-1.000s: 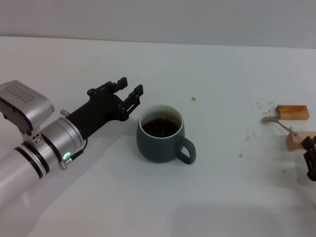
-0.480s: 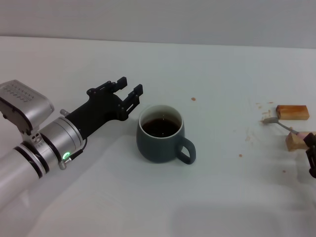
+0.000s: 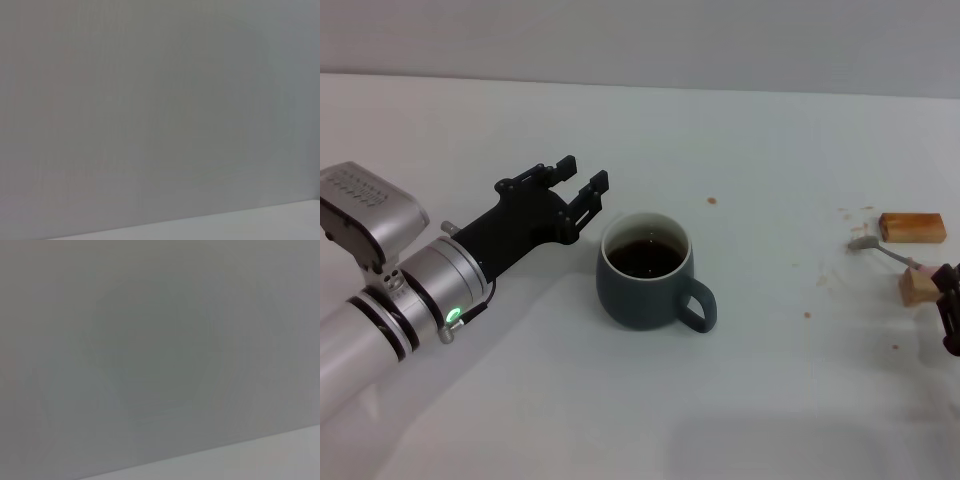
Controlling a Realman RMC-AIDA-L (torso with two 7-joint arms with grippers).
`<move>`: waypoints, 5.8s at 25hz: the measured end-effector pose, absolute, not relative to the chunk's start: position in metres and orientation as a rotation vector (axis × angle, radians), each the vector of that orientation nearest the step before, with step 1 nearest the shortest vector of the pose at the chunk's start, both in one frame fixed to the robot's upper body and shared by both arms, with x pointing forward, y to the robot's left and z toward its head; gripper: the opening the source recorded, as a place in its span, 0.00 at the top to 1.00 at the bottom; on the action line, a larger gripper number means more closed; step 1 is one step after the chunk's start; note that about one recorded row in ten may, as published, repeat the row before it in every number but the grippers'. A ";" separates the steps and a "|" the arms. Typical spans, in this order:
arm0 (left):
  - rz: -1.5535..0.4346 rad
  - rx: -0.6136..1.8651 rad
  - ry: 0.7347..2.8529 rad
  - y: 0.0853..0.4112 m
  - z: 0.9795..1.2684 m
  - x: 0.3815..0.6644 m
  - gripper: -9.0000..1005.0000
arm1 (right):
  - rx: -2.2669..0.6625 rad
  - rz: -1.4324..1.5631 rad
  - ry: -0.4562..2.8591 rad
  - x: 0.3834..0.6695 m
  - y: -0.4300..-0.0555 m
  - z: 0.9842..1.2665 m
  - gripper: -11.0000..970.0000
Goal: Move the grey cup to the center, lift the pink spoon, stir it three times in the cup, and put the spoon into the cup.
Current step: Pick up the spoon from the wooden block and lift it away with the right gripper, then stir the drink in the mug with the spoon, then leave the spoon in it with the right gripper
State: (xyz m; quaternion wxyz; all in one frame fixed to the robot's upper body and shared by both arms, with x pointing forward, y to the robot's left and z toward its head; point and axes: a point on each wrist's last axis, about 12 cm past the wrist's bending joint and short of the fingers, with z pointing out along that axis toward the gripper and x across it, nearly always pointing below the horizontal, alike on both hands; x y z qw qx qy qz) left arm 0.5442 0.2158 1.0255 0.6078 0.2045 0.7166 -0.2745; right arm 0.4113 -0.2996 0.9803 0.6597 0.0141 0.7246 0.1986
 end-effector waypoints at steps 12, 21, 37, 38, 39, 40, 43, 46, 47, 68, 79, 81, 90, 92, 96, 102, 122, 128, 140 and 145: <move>-0.635 0.473 1.656 0.215 1.025 0.544 0.53 | 0.023 0.454 1.617 0.413 -0.300 0.984 0.86; -0.635 0.473 1.656 0.215 1.025 0.543 0.53 | 0.010 0.460 1.601 0.417 -0.300 0.986 0.88; -0.635 0.472 1.657 0.214 1.024 0.543 0.53 | 0.004 0.481 1.563 0.420 -0.296 0.991 0.88; -0.635 0.472 1.657 0.214 1.024 0.543 0.53 | 0.002 0.482 1.562 0.421 -0.296 0.991 0.88; -0.636 0.472 1.657 0.214 1.024 0.543 0.53 | 0.001 0.483 1.561 0.421 -0.296 0.992 0.89; -0.636 0.471 1.657 0.214 1.024 0.543 0.53 | -0.001 0.485 1.561 0.422 -0.296 0.992 0.89; -0.636 0.471 1.657 0.214 1.024 0.543 0.53 | -0.003 0.486 1.561 0.422 -0.295 0.992 0.89; -0.636 0.471 1.657 0.214 1.024 0.543 0.53 | -0.005 0.488 1.560 0.423 -0.295 0.992 0.89; -0.636 0.471 1.657 0.214 1.024 0.543 0.53 | -0.006 0.488 1.559 0.423 -0.295 0.992 0.89; -0.631 0.442 1.640 0.217 1.027 0.543 0.53 | -0.014 0.567 1.526 0.436 -0.311 1.004 0.89; -0.648 0.404 1.606 0.219 1.031 0.543 0.53 | -0.033 0.731 1.404 0.457 -0.334 1.040 0.89; -0.654 0.389 1.582 0.220 1.033 0.542 0.53 | -0.055 0.761 1.381 0.462 -0.342 1.052 0.89; -0.666 0.320 1.507 0.229 1.040 0.537 0.53 | -0.201 0.960 1.415 0.496 -0.371 1.116 0.89; -0.671 0.307 1.491 0.231 1.040 0.533 0.53 | -0.244 1.005 1.455 0.506 -0.373 1.131 0.89; -0.677 0.292 1.476 0.235 1.039 0.526 0.53 | -0.363 1.087 1.535 0.527 -0.368 1.156 0.88; -0.682 0.284 1.454 0.241 1.039 0.519 0.53 | -0.561 1.138 1.650 0.560 -0.345 1.180 0.89; -0.698 0.294 1.431 0.236 1.043 0.522 0.53 | -1.063 1.168 1.800 0.608 -0.236 1.198 0.89; -0.710 0.304 1.409 0.236 1.046 0.521 0.53 | -1.120 1.142 1.841 0.611 -0.210 1.188 0.89; -0.712 0.297 1.392 0.246 1.046 0.515 0.53 | -1.124 1.103 1.824 0.615 -0.197 1.197 0.89; -0.708 0.298 1.392 0.247 1.047 0.517 0.53 | -1.118 1.087 1.810 0.617 -0.198 1.204 0.89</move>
